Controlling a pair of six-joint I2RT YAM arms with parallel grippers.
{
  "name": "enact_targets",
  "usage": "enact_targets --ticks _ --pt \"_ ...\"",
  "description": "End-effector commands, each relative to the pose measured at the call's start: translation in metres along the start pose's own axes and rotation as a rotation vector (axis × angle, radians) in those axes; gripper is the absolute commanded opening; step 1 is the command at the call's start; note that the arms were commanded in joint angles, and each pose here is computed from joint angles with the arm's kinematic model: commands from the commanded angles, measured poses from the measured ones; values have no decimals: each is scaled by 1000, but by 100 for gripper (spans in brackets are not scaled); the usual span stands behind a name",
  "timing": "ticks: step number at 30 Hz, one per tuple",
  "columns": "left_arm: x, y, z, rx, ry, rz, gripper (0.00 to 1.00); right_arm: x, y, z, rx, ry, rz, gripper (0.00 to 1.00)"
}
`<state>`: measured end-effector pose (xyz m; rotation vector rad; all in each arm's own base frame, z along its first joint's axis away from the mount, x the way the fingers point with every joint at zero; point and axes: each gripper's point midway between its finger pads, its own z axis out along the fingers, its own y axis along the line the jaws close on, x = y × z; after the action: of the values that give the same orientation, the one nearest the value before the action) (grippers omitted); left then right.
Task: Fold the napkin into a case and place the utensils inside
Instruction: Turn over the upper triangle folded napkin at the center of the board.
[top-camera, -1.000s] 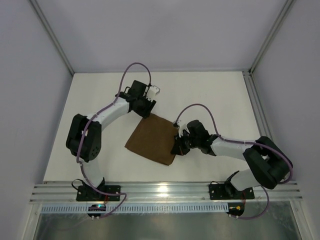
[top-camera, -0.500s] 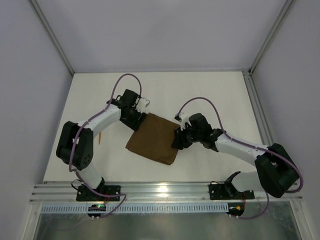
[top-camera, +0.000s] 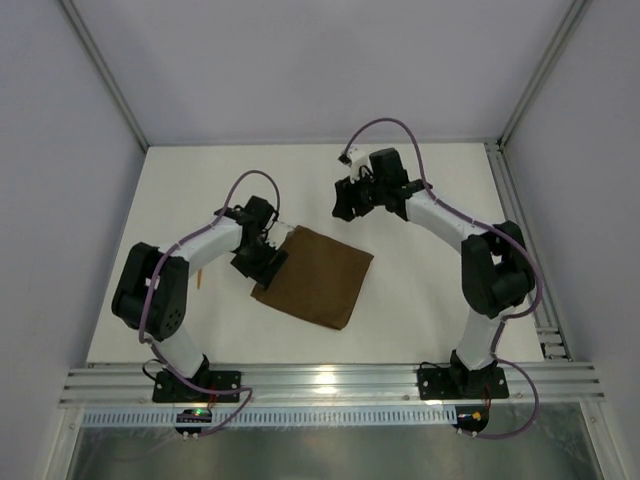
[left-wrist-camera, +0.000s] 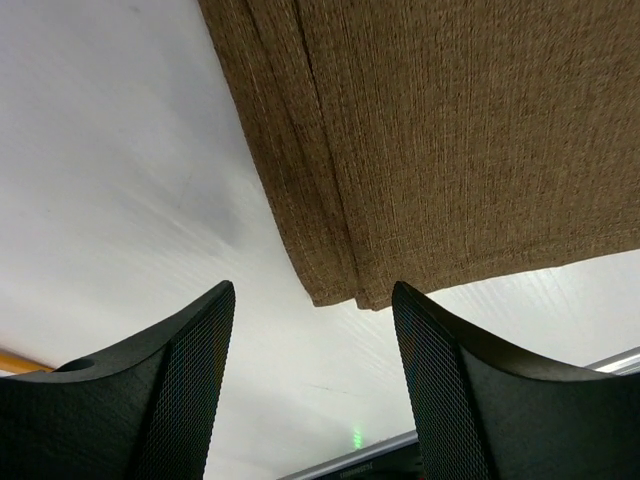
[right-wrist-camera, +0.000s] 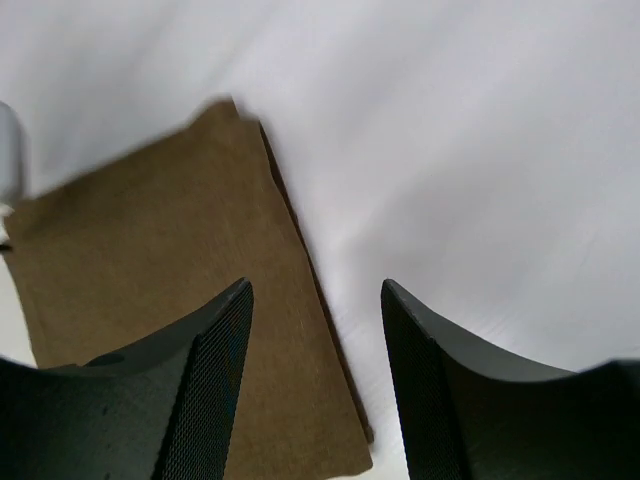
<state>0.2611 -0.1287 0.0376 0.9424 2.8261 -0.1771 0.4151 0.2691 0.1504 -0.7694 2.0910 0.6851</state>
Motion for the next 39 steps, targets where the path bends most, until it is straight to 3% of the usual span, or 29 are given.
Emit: enact_targets --ticks 1,7,9,11,12,15,16,22,27,32,36,37,39 --pt "7 -2 -3 4 4 -2 66 76 -1 3 -1 246 34 58" --pt "6 0 -5 -9 -2 7 65 131 -2 4 -3 350 62 58" --pt "5 3 -10 -30 -11 14 65 147 4 2 -26 392 95 53" --pt "3 8 -17 -55 -29 27 66 156 8 -3 -17 404 127 43" --pt "3 9 -19 -63 -34 32 66 164 10 -10 -6 420 147 31" --pt "2 14 -24 -70 -54 21 66 190 19 -21 1 471 222 17" --pt "1 19 -26 -73 -62 6 66 184 21 -26 8 466 219 7" --pt "-3 26 -39 -55 -99 -26 66 180 60 -48 -10 417 324 5" --pt "-3 23 -42 -40 -98 -6 66 235 98 -61 -40 466 434 3" --pt "5 16 -38 11 -52 5 66 245 141 -66 -82 377 540 4" --pt "8 15 -37 16 -37 22 66 227 163 -77 -129 353 481 37" --pt "9 16 -36 14 -35 26 66 225 162 -83 -118 368 466 49" --pt "7 16 -34 22 -40 30 66 197 147 -89 -58 318 358 55"
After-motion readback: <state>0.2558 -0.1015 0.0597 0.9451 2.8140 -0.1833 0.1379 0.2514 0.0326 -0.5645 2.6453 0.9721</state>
